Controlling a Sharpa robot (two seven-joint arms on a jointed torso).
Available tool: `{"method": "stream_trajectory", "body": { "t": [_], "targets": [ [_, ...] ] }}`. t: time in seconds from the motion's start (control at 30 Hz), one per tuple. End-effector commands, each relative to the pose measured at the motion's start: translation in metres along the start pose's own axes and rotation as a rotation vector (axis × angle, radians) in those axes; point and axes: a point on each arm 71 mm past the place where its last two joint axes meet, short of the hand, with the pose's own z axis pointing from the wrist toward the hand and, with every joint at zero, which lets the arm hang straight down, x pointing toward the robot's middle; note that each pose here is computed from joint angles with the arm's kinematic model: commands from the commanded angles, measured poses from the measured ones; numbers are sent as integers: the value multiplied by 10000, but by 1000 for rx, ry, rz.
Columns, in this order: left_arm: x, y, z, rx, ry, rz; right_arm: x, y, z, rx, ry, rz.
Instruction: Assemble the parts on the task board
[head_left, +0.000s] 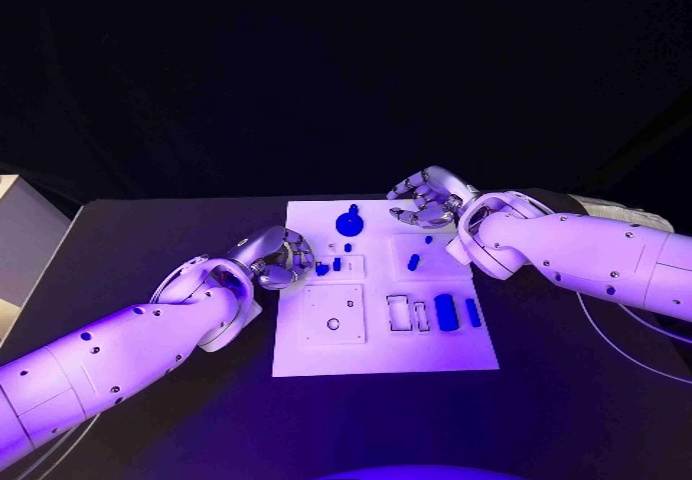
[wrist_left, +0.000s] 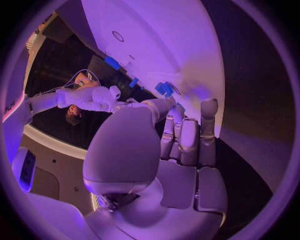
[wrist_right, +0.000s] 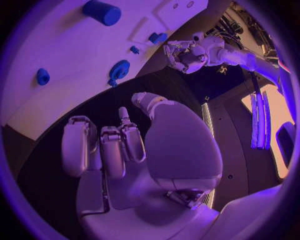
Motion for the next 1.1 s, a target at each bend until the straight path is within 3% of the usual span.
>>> {"method": "stream_trajectory", "body": {
  "t": [0.03, 0.3, 0.5, 0.8, 1.1],
  "targets": [
    [-8, -1, -3, -11, 28, 2, 2, 8, -3, -11, 2, -1],
    [-44, 40, -23, -42, 74, 31, 1, 6, -4, -10, 2, -1],
    [-58, 42, -28, -41, 74, 31, 1, 6, -4, -10, 2, -1],
    [-72, -51, -14, -7, 16, -25, 0, 4, -4, -10, 1, -1],
    [-18, -120, 19, -103, -8, -43, 5, 10, -1, -11, 2, -1]
  ]
}}
